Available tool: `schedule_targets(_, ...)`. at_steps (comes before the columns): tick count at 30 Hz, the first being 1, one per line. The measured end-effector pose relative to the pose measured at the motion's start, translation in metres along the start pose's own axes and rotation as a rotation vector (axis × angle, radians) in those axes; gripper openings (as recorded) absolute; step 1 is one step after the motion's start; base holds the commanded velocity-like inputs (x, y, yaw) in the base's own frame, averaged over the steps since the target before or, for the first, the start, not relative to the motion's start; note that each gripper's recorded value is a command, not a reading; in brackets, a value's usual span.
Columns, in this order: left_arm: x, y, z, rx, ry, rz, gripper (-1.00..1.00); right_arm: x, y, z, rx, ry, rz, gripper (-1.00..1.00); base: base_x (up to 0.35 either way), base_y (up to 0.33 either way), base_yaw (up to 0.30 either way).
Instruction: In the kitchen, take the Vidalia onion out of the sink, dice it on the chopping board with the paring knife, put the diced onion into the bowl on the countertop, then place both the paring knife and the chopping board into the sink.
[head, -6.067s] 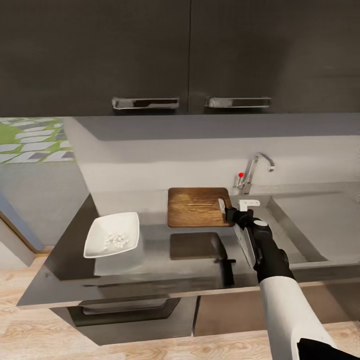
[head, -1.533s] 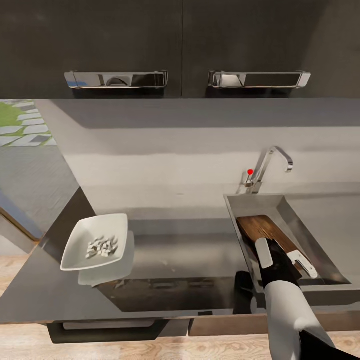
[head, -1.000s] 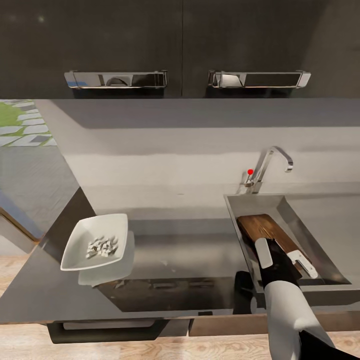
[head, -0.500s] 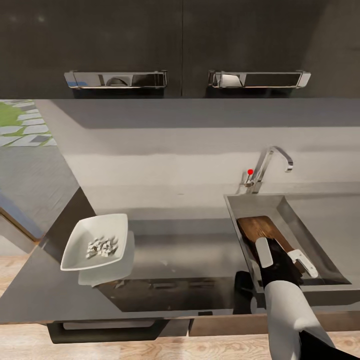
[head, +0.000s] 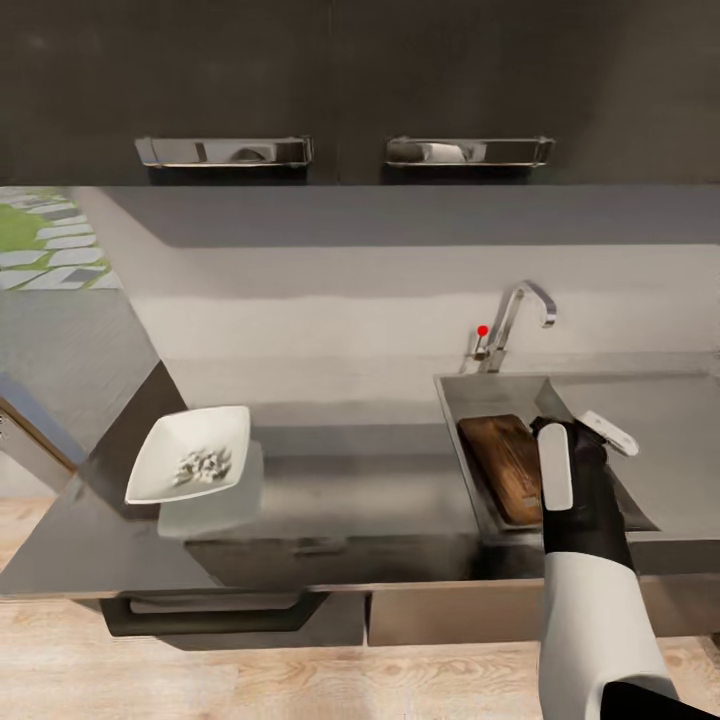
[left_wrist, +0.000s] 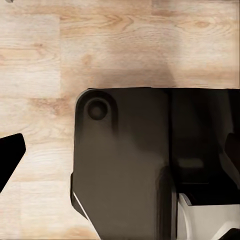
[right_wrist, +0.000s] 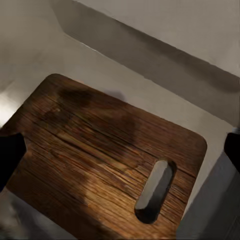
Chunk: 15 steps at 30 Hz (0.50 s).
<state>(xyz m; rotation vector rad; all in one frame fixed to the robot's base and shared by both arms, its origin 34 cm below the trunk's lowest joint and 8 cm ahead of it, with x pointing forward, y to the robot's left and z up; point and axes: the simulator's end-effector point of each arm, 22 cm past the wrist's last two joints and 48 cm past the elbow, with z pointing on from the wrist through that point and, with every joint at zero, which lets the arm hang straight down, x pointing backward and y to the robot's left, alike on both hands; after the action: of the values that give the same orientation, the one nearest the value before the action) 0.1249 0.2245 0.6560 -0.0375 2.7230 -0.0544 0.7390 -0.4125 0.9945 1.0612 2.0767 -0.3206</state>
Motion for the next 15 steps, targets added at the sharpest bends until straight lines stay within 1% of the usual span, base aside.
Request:
schedule_targets(1,0.000,0.000,0.000,0.000,0.000,0.001,1.00,0.003,0.008,-0.001,-0.037,0.015,-0.019,1.00,-0.304,-0.129,0.000)
schedule_targets(3,0.000,0.000,0.000,0.000,0.000,0.001,1.00,0.006,0.019,-0.002,-0.088,0.031,-0.039,1.00,-0.305,-0.127,0.000)
schedule_targets(5,0.000,0.001,0.000,0.000,0.000,0.001,1.00,0.008,0.025,-0.003,-0.111,0.039,-0.049,1.00,-0.308,-0.120,0.000)
schedule_targets(9,0.000,0.001,0.000,0.000,0.000,0.001,1.00,0.010,0.029,-0.004,-0.128,0.044,-0.054,1.00,-0.315,-0.082,0.000)
schedule_targets(10,0.000,0.001,0.000,-0.001,0.000,0.002,1.00,0.011,0.037,-0.005,-0.166,0.047,-0.055,1.00,-0.328,-0.014,0.000)
schedule_targets(12,0.000,0.001,0.000,-0.001,0.000,0.001,1.00,0.018,0.043,-0.005,-0.209,0.054,-0.063,1.00,-0.329,-0.007,0.000)
schedule_targets(14,0.000,0.001,0.000,-0.002,0.000,0.001,1.00,0.025,0.046,-0.005,-0.244,0.052,-0.089,1.00,-0.330,-0.003,0.000)
schedule_targets(15,0.000,0.001,0.000,-0.002,0.000,0.000,1.00,0.027,0.047,-0.004,-0.259,0.045,-0.110,1.00,-0.331,-0.001,0.000)
